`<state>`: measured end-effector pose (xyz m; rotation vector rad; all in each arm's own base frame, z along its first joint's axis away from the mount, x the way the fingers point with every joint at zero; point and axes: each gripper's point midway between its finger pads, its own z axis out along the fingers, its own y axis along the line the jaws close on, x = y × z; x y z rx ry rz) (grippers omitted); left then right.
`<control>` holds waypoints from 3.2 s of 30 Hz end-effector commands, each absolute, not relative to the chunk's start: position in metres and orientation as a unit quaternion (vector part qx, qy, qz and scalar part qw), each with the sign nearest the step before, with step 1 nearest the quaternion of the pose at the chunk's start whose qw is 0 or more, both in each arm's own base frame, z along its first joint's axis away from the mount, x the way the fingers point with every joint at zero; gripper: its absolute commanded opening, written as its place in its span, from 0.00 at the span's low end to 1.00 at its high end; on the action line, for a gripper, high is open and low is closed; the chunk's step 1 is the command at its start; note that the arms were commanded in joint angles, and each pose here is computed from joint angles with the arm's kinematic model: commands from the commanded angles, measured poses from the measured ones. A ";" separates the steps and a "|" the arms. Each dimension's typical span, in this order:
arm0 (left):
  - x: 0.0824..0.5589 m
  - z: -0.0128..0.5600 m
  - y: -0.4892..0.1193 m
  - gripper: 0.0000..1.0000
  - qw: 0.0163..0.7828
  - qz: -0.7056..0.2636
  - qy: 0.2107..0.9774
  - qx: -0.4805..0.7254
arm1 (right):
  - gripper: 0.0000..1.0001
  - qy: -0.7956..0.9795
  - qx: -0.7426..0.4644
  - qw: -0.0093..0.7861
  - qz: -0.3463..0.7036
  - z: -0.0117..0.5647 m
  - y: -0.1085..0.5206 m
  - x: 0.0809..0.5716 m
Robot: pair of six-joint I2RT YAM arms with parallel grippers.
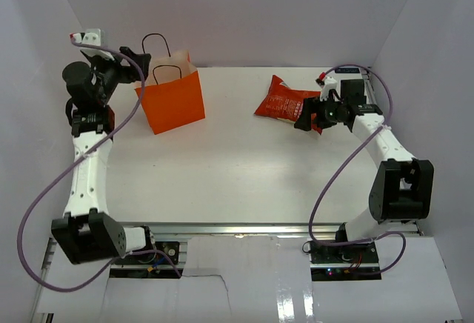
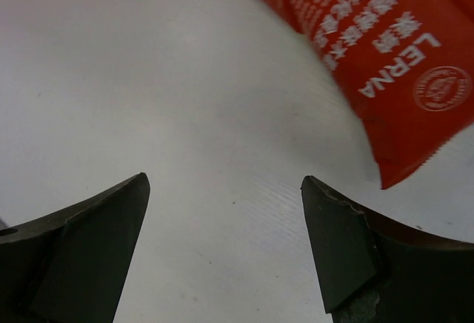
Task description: Place the snacks into the paper bag
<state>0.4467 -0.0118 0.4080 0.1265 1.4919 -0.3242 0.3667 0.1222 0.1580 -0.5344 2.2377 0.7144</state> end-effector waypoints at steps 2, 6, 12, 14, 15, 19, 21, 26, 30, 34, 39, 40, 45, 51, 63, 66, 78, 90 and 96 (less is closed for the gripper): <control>0.370 0.454 -0.029 0.98 0.744 -0.224 0.630 -0.014 | 0.92 0.904 -0.015 0.384 0.185 0.176 0.085 0.423; 0.330 0.399 -0.040 0.98 0.689 -0.285 0.661 -0.090 | 0.98 0.903 0.039 0.399 0.154 0.187 0.068 0.445; 0.282 0.341 -0.065 0.98 0.608 -0.363 0.693 -0.139 | 0.97 0.899 0.104 0.401 0.142 0.181 0.033 0.459; 0.268 0.317 -0.080 0.98 0.578 -0.394 0.705 -0.120 | 0.97 0.895 0.109 0.389 0.187 0.170 0.028 0.466; 0.264 0.310 -0.086 0.98 0.569 -0.405 0.708 -0.106 | 0.96 0.894 0.111 0.384 0.203 0.164 0.028 0.468; 0.245 0.263 -0.109 0.97 0.498 -0.472 0.722 -0.094 | 0.90 0.885 0.104 0.368 0.265 0.137 0.030 0.481; 0.241 0.253 -0.112 0.97 0.480 -0.485 0.724 -0.101 | 0.90 0.883 0.092 0.369 0.276 0.128 0.033 0.485; 0.235 0.239 -0.116 0.97 0.463 -0.501 0.723 -0.112 | 0.90 0.864 0.044 0.391 0.315 0.123 0.044 0.492; 0.234 0.236 -0.116 0.97 0.461 -0.503 0.721 -0.121 | 0.91 0.855 0.043 0.389 0.340 0.109 0.046 0.495; 0.237 0.245 -0.115 0.97 0.473 -0.503 0.715 -0.111 | 0.93 0.858 0.059 0.364 0.359 0.089 0.047 0.496; 0.239 0.250 -0.119 0.97 0.467 -0.510 0.715 -0.102 | 0.96 0.864 0.046 0.355 0.353 0.069 0.046 0.485; 0.240 0.252 -0.120 0.97 0.468 -0.512 0.713 -0.103 | 0.96 0.865 0.043 0.356 0.351 0.067 0.046 0.485; 0.243 0.247 -0.140 0.97 0.447 -0.530 0.714 -0.096 | 0.99 0.856 0.024 0.366 0.364 0.068 0.049 0.485; 0.251 0.223 -0.203 0.98 0.383 -0.530 0.754 -0.059 | 0.79 0.848 0.025 0.361 0.389 0.062 0.055 0.490; 0.292 0.197 -0.292 0.98 0.327 -0.517 0.790 0.028 | 0.14 0.837 -0.045 0.371 0.399 0.084 0.058 0.461; 0.307 0.192 -0.308 0.98 0.332 -0.508 0.792 0.067 | 0.08 0.830 -0.085 0.371 0.407 0.096 0.060 0.443; 0.349 0.156 -0.335 0.98 0.343 -0.469 0.805 0.118 | 0.08 0.787 -0.246 0.305 0.477 0.123 0.086 0.334; 0.344 0.133 -0.340 0.98 0.296 -0.488 0.818 0.075 | 0.08 0.742 -0.277 0.276 0.544 0.134 0.103 0.274; 0.340 0.138 -0.350 0.98 0.278 -0.528 0.800 0.066 | 0.08 0.735 -0.277 0.277 0.554 0.134 0.106 0.268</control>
